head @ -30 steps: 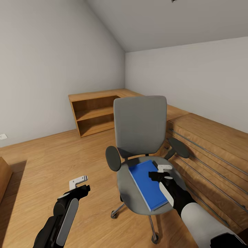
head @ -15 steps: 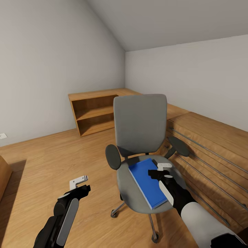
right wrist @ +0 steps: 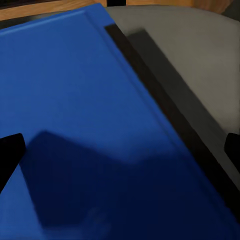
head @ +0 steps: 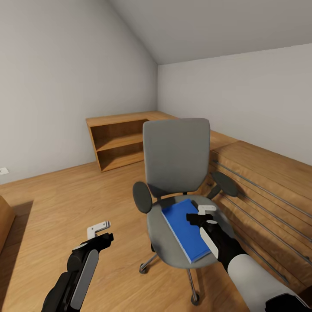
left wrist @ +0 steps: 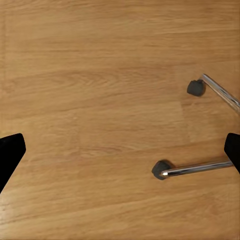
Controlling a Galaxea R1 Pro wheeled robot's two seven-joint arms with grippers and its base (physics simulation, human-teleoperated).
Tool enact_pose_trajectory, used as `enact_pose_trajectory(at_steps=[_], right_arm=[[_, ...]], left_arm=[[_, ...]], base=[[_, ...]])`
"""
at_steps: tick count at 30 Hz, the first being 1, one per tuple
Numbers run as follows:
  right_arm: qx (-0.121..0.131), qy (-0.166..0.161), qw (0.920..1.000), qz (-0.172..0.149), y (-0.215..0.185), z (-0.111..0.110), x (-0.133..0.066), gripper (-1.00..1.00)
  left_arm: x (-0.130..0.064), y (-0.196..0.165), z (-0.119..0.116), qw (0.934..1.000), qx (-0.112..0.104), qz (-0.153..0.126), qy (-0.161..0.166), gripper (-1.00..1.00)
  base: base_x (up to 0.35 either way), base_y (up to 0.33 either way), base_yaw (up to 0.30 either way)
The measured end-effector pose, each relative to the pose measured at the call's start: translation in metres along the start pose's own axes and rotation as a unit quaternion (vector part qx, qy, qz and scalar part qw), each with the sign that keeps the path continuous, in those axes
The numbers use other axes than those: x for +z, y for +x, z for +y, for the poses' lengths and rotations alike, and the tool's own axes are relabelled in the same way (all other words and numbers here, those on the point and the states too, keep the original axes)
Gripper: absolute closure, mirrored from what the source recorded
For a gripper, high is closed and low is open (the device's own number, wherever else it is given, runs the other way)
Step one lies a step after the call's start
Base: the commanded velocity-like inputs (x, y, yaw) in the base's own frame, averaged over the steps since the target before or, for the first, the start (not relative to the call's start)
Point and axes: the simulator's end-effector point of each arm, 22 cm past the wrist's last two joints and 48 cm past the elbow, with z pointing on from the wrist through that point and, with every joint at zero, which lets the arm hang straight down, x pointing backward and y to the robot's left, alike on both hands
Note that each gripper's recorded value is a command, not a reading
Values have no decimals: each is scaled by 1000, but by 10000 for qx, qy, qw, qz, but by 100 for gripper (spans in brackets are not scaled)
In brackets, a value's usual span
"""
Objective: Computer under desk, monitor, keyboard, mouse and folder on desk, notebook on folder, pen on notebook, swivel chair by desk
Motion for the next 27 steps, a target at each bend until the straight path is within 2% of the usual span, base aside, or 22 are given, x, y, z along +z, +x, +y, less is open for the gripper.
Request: enact_pose_trajectory(at_steps=[5,14,27], right_arm=[[10,-6,10000,4,1,0,0,-100],[7,-7,10000,3,0,0,0,-100],[4,-7,10000,5,0,0,0,-100]], left_arm=[[1,1,0,10000,6,12,-1,-100],[0,1,0,10000,8,7,3,-100],[0,1,-1,10000,6,16,8,-100]], base=[[-215,0,0],[-38,0,0],[-118,0,0]])
